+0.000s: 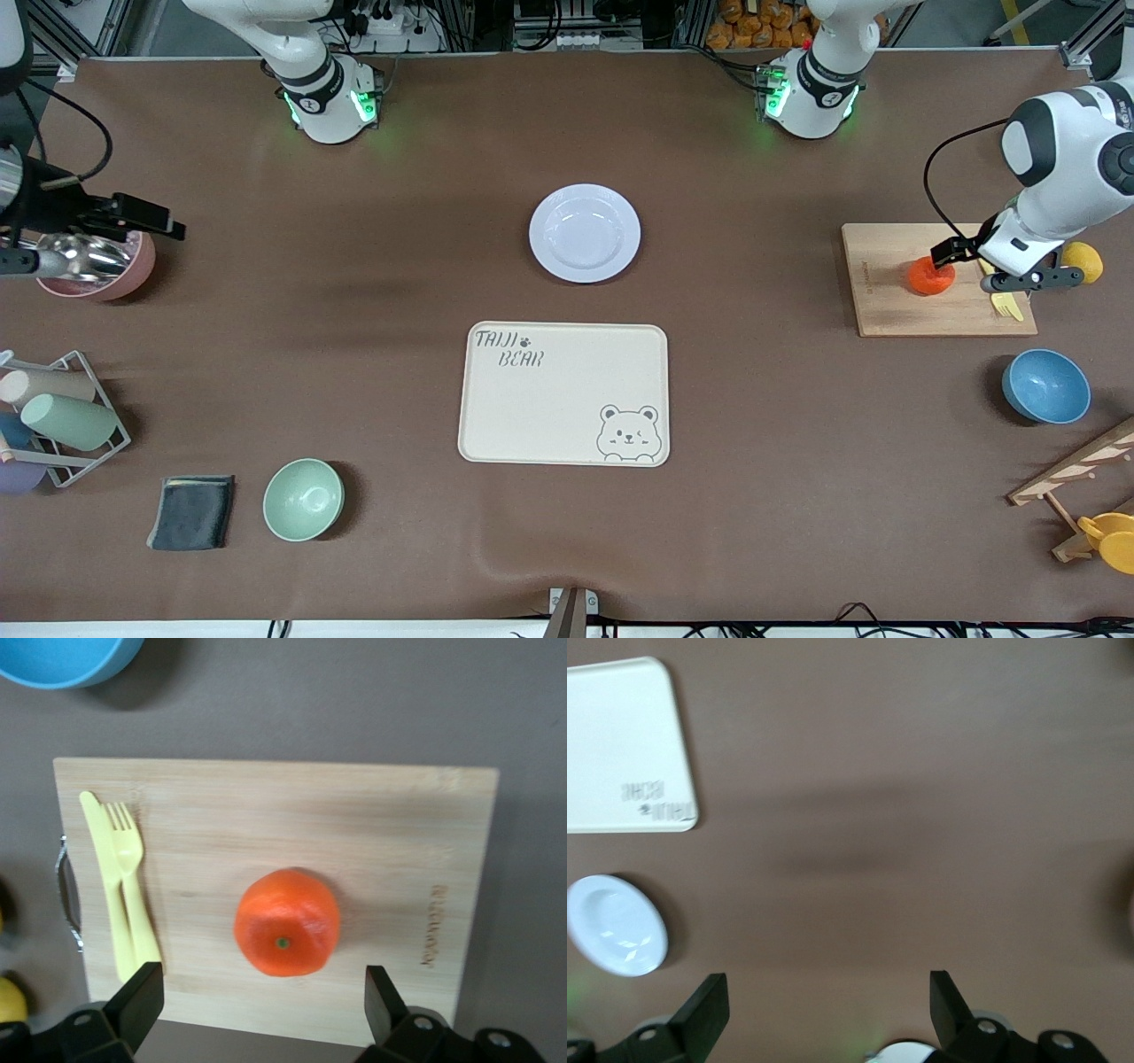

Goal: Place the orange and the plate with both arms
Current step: 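Grasp the orange with the left gripper while the right gripper reaches out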

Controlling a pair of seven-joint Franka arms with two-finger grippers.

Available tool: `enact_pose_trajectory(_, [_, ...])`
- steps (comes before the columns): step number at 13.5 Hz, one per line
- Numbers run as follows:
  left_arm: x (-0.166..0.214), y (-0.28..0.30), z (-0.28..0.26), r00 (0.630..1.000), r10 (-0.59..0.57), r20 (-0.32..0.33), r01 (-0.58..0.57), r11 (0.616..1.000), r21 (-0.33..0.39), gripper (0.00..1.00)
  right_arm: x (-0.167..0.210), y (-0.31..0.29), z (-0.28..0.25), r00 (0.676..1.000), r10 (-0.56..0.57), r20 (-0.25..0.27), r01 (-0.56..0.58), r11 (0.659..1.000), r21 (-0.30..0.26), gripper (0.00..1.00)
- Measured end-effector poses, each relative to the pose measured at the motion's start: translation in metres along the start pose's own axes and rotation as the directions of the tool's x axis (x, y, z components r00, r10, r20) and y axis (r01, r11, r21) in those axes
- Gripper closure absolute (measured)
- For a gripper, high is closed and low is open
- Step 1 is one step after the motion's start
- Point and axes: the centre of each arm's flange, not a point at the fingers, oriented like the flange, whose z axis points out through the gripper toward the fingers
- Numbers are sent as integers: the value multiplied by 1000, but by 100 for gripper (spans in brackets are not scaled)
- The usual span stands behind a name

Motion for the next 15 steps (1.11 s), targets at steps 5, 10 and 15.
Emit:
enact_pose_trajectory(5, [-1, -17, 24, 1000, -21, 10, 21, 1000, 0, 0, 7, 13, 47, 994, 53, 93, -68, 984, 167, 0])
enact_pose_trajectory(10, [3, -2, 37, 1000, -3, 31, 3, 1000, -17, 0, 20, 23, 82, 983, 92, 158, -133, 953, 273, 0])
enact_pose_trajectory(15, [5, 7, 59, 998, 9, 67, -7, 999, -35, 0, 27, 22, 94, 979, 97, 182, -149, 941, 304, 0])
